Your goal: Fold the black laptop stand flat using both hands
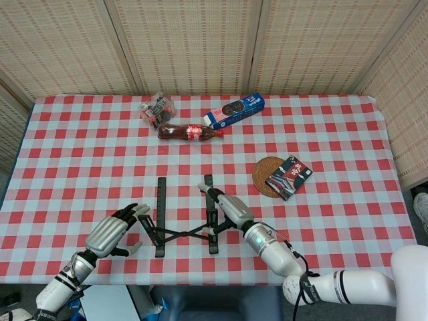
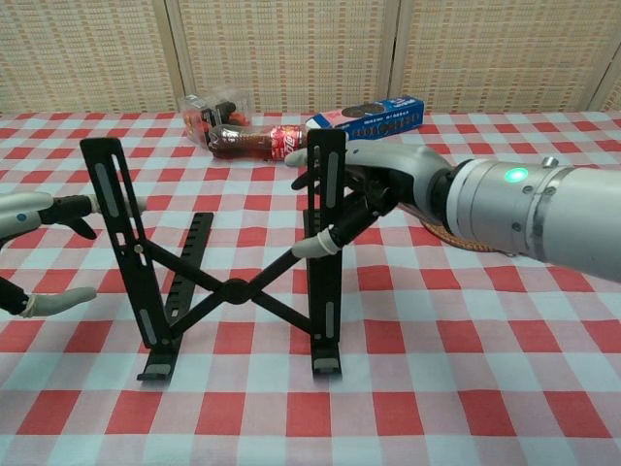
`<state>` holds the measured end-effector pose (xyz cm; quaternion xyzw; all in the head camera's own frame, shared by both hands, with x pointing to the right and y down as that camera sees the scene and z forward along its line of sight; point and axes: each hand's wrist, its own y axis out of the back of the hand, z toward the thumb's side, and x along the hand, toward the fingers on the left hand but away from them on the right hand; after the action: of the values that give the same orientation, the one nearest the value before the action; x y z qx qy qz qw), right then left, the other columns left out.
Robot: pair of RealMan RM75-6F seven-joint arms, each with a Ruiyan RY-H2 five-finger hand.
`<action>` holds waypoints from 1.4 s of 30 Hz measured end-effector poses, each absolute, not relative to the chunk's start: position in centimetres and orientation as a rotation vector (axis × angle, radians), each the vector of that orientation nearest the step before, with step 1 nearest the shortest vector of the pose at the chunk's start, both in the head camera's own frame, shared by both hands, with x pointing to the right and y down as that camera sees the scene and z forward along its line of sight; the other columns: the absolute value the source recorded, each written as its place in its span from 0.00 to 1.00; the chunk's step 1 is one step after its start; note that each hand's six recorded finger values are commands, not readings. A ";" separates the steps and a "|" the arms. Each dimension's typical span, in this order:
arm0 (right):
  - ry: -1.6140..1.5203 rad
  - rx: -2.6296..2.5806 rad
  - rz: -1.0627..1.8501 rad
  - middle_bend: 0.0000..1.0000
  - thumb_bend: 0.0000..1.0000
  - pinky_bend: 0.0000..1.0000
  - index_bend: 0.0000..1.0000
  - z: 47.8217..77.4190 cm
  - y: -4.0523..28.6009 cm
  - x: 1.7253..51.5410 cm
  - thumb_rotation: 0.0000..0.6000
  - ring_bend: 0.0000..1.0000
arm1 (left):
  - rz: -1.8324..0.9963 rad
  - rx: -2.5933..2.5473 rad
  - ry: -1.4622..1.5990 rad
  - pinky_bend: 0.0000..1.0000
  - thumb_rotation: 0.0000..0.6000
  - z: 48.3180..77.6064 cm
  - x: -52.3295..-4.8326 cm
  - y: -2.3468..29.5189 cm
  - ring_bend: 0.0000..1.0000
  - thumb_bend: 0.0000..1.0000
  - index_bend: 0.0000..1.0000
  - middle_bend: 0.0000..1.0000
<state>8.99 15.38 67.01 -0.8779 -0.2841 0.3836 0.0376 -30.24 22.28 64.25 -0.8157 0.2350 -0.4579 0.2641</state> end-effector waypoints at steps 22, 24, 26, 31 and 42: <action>-0.854 -2.210 1.003 0.00 0.08 0.00 0.00 63.2 11.5 11.9 1.00 0.00 | -1.225 -1.950 0.623 0.17 1.00 64.4 -32.0 16.2 0.04 0.36 0.00 0.04; -0.762 -2.159 0.987 0.00 0.03 0.00 0.00 63.0 12.1 12.1 1.00 0.00 | -1.217 -1.913 0.607 0.17 1.00 65.1 -32.0 15.5 0.03 0.36 0.00 0.03; -0.681 -2.112 0.964 0.00 0.00 0.00 0.00 62.9 12.7 12.2 1.00 0.00 | -1.208 -1.870 0.579 0.17 1.00 66.0 -31.8 14.6 0.03 0.34 0.00 0.02; -0.533 -2.013 0.903 0.00 0.00 0.00 0.00 63.0 14.3 12.2 1.00 0.00 | -1.195 -1.772 0.492 0.16 1.00 68.6 -30.9 13.0 0.00 0.25 0.00 0.00; -0.346 -1.886 0.825 0.00 0.00 0.00 0.00 65.4 16.8 11.7 1.00 0.00 | -1.201 -1.672 0.384 0.16 1.00 73.2 -28.4 11.5 0.00 0.24 0.00 0.00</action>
<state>11.75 16.84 65.41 -0.7808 -0.1434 0.3417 0.5030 -28.42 11.54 73.24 -0.6914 0.1588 -0.4967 0.5000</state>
